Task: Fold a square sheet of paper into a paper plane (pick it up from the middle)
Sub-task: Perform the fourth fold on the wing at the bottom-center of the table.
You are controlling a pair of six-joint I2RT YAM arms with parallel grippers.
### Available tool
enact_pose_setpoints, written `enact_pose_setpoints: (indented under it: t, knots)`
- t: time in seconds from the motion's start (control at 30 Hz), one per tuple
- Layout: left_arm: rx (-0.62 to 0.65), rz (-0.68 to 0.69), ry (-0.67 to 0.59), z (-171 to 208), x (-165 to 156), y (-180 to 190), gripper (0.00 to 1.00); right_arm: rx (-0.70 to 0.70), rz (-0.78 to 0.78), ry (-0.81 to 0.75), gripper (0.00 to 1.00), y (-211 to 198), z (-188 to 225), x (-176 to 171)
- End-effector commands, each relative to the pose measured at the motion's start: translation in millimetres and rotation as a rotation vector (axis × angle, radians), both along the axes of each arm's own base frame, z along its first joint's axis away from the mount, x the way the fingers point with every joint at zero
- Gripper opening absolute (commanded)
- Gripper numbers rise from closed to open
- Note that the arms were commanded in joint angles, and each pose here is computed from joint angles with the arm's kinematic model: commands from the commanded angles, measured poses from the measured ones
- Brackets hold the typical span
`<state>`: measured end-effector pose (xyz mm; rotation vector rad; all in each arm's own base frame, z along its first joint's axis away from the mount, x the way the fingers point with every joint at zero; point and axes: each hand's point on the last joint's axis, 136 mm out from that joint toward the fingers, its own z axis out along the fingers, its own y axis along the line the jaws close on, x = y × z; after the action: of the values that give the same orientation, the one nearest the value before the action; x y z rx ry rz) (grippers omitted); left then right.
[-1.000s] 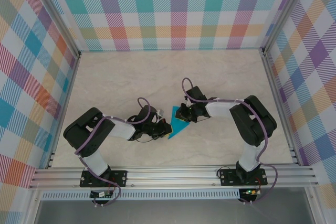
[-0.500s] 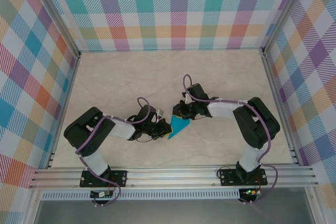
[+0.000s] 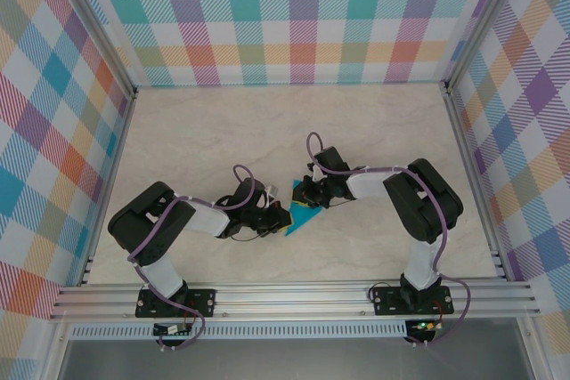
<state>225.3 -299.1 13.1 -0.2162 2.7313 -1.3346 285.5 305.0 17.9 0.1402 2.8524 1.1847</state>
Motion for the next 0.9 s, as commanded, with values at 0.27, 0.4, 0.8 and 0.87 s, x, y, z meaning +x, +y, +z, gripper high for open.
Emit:
enact_pose_setpoints:
  t: [0.27,0.4,0.8,0.87]
  knots:
    - [0.250,0.007,0.021,-24.9,-21.6,37.4,0.25,-0.080,0.025,0.037,0.16,-13.8,-23.1,-11.6]
    - [0.274,-0.010,-0.018,-13.1,-20.4,36.2,0.26,-0.082,0.029,0.044,0.16,-14.2,-24.8,-13.0]
    - [0.244,-0.069,-0.053,0.2,-25.4,19.8,0.14,-0.089,0.030,0.049,0.17,-16.9,-26.1,-16.6]
    - [0.255,-0.049,-0.064,2.3,-23.7,23.1,0.14,-0.089,0.030,0.049,0.17,-17.1,-26.0,-16.9]
